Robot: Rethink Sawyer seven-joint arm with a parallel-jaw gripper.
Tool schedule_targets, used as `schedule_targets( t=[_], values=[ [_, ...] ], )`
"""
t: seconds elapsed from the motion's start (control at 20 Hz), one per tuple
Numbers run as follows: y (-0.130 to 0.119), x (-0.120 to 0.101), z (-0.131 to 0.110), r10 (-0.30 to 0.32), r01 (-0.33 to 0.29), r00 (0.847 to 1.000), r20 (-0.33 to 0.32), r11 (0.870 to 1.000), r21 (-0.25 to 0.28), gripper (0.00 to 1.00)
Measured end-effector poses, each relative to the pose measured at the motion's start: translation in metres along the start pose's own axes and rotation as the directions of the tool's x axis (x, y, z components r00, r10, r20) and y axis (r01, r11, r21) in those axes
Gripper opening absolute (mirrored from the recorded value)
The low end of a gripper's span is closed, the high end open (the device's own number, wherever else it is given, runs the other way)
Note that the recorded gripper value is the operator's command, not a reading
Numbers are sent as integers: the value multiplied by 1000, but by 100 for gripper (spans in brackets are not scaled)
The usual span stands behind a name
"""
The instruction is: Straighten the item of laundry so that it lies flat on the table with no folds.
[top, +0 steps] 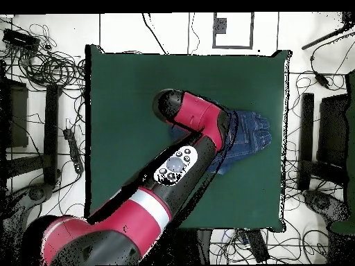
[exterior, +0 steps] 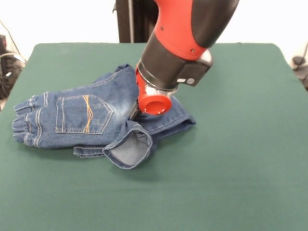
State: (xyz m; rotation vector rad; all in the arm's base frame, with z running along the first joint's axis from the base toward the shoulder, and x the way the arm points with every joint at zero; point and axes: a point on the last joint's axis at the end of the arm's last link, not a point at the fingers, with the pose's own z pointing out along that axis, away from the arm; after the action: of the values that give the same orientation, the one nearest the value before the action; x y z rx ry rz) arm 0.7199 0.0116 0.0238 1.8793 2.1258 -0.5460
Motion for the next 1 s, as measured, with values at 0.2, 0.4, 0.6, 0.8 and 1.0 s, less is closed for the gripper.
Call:
schedule_targets(
  t=[0.2, 0.4, 0.6, 0.8, 1.0],
  values=[
    [14, -3, -22, 14, -15, 1000, -14, 997, -72, 0],
    [30, -6, -47, 33, -37, 999, -25, 984, -172, 0],
    [37, -9, -65, 44, -48, 999, -23, 972, -231, 0],
    [42, 5, -73, 41, -47, 999, -28, 966, -253, 0],
    [46, 25, -70, 37, -43, 999, -31, 966, -256, 0]
  ],
)
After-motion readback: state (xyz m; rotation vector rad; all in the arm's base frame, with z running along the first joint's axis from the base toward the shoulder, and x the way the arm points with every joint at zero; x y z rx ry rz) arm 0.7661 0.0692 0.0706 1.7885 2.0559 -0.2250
